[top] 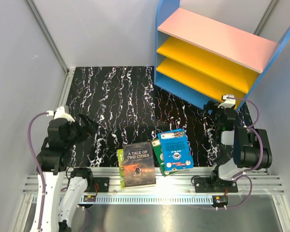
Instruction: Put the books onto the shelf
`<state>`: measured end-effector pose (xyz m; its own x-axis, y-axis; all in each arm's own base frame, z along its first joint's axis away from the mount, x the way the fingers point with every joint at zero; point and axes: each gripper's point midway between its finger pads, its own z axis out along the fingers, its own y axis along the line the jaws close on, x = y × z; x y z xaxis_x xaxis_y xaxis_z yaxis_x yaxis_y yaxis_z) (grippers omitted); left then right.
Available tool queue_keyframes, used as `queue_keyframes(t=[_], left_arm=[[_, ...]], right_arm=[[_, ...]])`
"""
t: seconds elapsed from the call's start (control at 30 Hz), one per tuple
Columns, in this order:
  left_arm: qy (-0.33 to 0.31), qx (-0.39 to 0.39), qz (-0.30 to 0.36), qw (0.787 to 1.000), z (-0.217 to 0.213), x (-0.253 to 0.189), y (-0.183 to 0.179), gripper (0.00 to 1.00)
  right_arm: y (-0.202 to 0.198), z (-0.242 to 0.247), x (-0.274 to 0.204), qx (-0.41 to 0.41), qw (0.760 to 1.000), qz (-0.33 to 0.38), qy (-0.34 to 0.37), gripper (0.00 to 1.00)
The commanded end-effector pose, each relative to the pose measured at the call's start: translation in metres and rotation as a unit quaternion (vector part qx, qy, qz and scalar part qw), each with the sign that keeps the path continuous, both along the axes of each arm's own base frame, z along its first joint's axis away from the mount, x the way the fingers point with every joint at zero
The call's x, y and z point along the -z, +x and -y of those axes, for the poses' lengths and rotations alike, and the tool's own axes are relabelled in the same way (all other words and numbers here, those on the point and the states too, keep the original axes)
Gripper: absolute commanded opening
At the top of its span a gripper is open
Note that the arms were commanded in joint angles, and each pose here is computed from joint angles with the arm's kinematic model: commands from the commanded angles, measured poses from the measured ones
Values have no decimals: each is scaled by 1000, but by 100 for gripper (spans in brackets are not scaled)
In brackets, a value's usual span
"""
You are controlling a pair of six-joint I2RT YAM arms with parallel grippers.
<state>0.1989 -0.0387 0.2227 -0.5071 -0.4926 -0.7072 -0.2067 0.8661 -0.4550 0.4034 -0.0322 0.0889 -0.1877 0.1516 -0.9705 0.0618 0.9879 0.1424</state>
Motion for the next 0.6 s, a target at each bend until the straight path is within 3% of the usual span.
queue_keyframes(t=[0.0, 0.17, 0.27, 0.4, 0.47, 0.5, 0.57], left_arm=[[-69, -8, -68, 995, 15, 13, -35, 99], [-68, -2, -121, 990, 16, 21, -81, 99], [-62, 3, -111, 992, 14, 18, -100, 99], [-88, 6, -119, 989, 22, 28, -110, 99], [-97, 9, -117, 988, 24, 31, -110, 99], [-100, 11, -117, 988, 26, 32, -109, 99], [-96, 14, -123, 988, 26, 34, -109, 99]], right_arm=[[4, -2, -11, -6, 1000, 25, -2, 100], [4, -2, -11, -6, 1000, 23, -2, 100], [3, -3, -13, -9, 1000, 27, -4, 100], [-9, -3, -37, -3, 998, 66, 0, 100], [-21, -19, -57, -43, 996, 83, -2, 100], [-33, -20, -24, -29, 999, -6, 29, 100], [-33, -15, -55, 15, 996, -61, 62, 100]])
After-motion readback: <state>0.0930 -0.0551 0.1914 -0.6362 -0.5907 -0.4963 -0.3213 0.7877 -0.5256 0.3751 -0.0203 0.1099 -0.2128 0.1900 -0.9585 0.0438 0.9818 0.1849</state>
